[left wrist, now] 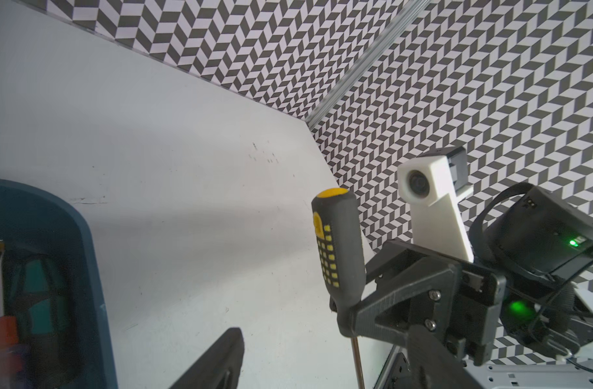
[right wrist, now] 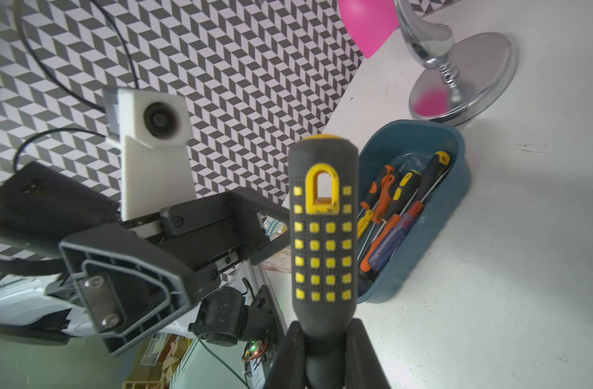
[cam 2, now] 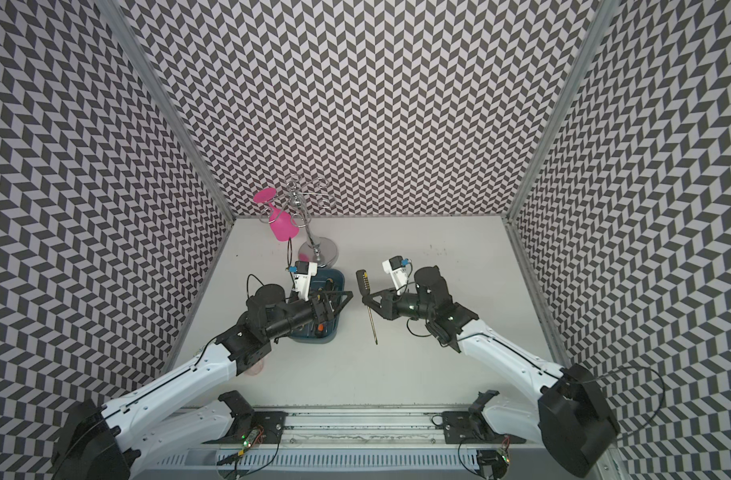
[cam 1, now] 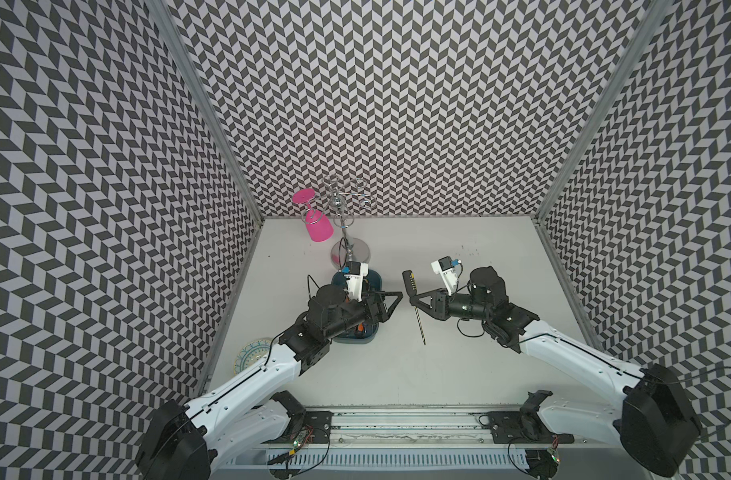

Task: Put the screwdriver on the desktop into the storage box
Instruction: Pick up the screwdriver from the center of the board.

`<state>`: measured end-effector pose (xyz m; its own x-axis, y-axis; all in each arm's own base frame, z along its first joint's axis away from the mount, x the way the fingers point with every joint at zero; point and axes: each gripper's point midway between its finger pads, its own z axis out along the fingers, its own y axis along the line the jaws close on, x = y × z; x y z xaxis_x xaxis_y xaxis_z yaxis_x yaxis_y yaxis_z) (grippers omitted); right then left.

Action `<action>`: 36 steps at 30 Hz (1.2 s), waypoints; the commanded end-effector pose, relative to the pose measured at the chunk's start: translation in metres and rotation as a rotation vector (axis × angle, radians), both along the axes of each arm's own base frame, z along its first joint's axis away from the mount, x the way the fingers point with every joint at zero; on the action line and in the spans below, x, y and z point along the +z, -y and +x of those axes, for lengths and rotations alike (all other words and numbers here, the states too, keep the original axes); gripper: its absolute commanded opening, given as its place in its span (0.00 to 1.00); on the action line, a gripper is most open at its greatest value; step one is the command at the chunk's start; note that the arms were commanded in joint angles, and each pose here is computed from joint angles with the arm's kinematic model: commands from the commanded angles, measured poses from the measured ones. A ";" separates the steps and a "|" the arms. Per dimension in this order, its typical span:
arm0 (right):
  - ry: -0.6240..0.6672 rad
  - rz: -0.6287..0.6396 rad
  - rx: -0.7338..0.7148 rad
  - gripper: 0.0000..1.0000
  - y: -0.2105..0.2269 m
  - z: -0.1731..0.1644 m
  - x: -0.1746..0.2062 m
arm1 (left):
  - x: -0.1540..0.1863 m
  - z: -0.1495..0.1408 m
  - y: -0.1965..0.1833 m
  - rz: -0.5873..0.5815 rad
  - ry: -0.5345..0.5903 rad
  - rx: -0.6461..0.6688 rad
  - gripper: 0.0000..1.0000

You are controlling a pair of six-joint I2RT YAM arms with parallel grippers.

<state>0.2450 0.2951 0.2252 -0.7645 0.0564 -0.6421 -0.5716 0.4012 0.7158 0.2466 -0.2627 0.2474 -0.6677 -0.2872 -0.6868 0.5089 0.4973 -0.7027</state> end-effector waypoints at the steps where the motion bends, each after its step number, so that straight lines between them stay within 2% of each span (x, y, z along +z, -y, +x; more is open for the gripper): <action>1: 0.096 0.107 0.050 0.08 -0.011 -0.010 0.035 | 0.017 -0.008 0.010 -0.083 0.054 -0.061 0.79; 5: 0.090 0.120 0.082 0.08 -0.019 -0.019 0.034 | 0.017 -0.012 0.018 -0.088 0.058 -0.081 0.75; 10: 0.079 0.116 0.119 0.08 -0.031 -0.028 0.028 | 0.017 -0.011 0.022 -0.088 0.056 -0.088 0.62; 14: 0.079 0.120 0.128 0.08 -0.034 -0.032 0.027 | 0.015 -0.012 0.024 -0.086 0.051 -0.090 0.46; 19: 0.079 0.111 0.137 0.09 -0.035 -0.034 0.023 | 0.014 -0.012 0.025 -0.083 0.048 -0.094 0.19; 21: 0.076 0.106 0.141 0.13 -0.036 -0.034 0.021 | 0.013 -0.012 0.025 -0.077 0.045 -0.096 0.08; 23: 0.073 0.096 0.137 0.22 -0.036 -0.034 0.018 | 0.012 -0.010 0.024 -0.059 0.047 -0.087 0.00; 25: 0.070 0.072 0.118 0.31 -0.033 -0.032 0.012 | 0.009 -0.004 0.021 -0.017 0.037 -0.053 0.00; 27: 0.073 0.050 0.104 0.34 -0.030 -0.031 0.007 | 0.005 0.003 0.015 0.042 0.025 -0.017 0.00; 36: 0.057 -0.053 0.017 0.36 -0.008 -0.031 -0.024 | -0.024 0.040 -0.035 0.368 -0.050 0.192 0.00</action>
<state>0.2114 0.3117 0.2035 -0.7533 -0.0081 -0.6577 -0.6093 0.3851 0.6932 0.2751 -0.2533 0.2431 -0.6527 -0.2193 -0.7251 0.4380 0.6717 -0.5975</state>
